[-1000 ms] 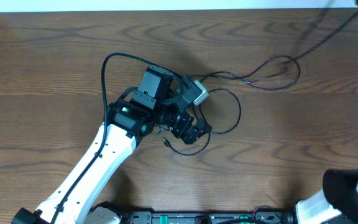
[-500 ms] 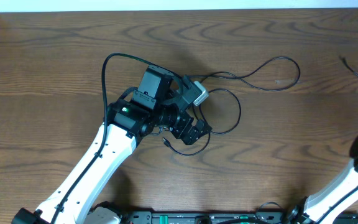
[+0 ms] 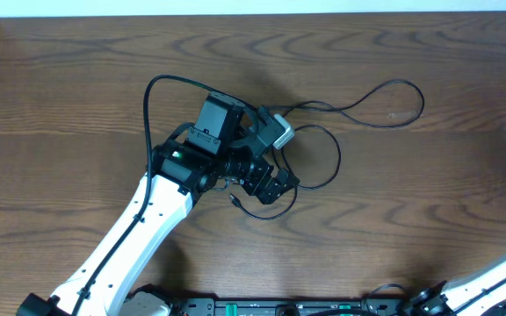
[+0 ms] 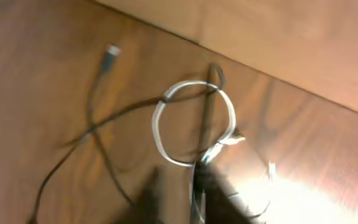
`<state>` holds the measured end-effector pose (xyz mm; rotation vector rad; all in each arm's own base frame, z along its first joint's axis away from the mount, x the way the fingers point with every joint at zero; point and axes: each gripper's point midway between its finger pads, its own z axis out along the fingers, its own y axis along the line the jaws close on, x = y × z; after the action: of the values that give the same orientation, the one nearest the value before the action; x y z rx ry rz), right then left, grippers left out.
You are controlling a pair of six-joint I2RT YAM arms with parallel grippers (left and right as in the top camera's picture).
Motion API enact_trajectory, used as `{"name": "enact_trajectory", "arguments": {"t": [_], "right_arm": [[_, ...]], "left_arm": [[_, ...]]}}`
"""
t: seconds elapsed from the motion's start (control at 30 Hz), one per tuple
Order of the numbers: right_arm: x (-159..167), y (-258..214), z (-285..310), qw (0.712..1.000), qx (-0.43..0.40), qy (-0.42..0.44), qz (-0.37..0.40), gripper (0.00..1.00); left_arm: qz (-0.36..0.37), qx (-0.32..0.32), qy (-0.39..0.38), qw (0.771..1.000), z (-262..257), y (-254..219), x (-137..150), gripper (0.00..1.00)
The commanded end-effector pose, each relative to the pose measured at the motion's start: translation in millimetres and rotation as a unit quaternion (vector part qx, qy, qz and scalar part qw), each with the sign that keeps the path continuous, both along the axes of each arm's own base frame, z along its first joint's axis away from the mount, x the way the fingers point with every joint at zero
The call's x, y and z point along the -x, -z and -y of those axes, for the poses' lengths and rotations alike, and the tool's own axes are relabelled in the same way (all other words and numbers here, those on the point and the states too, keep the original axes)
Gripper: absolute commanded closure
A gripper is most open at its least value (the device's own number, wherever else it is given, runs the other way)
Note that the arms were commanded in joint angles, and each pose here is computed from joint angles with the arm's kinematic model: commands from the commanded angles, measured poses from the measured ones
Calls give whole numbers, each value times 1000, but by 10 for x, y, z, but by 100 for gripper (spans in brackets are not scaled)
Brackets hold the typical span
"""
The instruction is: Untangle cables
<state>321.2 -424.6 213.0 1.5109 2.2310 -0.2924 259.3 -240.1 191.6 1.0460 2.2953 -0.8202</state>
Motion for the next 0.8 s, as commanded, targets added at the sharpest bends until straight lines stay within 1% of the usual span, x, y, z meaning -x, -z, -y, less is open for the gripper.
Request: {"name": "enact_trajectory", "arguments": {"t": [0.0, 0.03, 0.13, 0.23, 0.3, 0.33, 0.37, 0.4, 0.43, 0.5, 0.53, 0.6, 0.67, 0.77], "right_arm": [[102, 97, 25, 999, -24, 28, 2, 18], [104, 104, 9, 999, -29, 27, 3, 1], [118, 121, -32, 998, -41, 42, 6, 1], [97, 146, -121, 993, -67, 92, 23, 1], [44, 161, -204, 989, -91, 112, 41, 1], [-47, 165, -302, 986, -116, 101, 58, 1], [-173, 153, -424, 983, -146, 73, 82, 1], [-414, 88, -657, 974, -189, -2, 126, 1], [-583, 16, -839, 962, -214, -60, 157, 1], [-854, -122, -1182, 936, -241, -161, 200, 1], [-954, -158, -1327, 927, -246, -196, 207, 1], [-1089, -149, -1589, 918, -246, -243, 195, 1], [-1207, -114, -1850, 911, -236, -292, 172, 1], [-1413, -51, -2398, 883, -207, -401, 127, 1]], "left_arm": [[-4, 10, 4, 1000, 30, -47, 24, 0], [-4, 10, 4, 1000, 30, -47, 24, 0], [-4, 10, 4, 1000, 30, -47, 24, 0], [-4, 10, 3, 1000, 29, -48, 22, 0], [-4, 10, 4, 1000, 30, -48, 23, 0], [-4, 10, 4, 1000, 29, -48, 23, 0], [-4, 10, 4, 1000, 30, -48, 22, 0], [0, 12, 4, 1000, 36, -58, 10, 0], [3, 13, 4, 1000, 42, -68, -3, 0], [10, 17, 3, 1000, 55, -88, -29, 0], [16, 17, 1, 1000, 55, -98, -56, 0], [22, 11, -26, 999, 28, -98, -145, 0], [23, -11, -96, 995, -84, -64, -317, 0], [28, -56, -202, 977, -344, 16, -530, 0]]}}
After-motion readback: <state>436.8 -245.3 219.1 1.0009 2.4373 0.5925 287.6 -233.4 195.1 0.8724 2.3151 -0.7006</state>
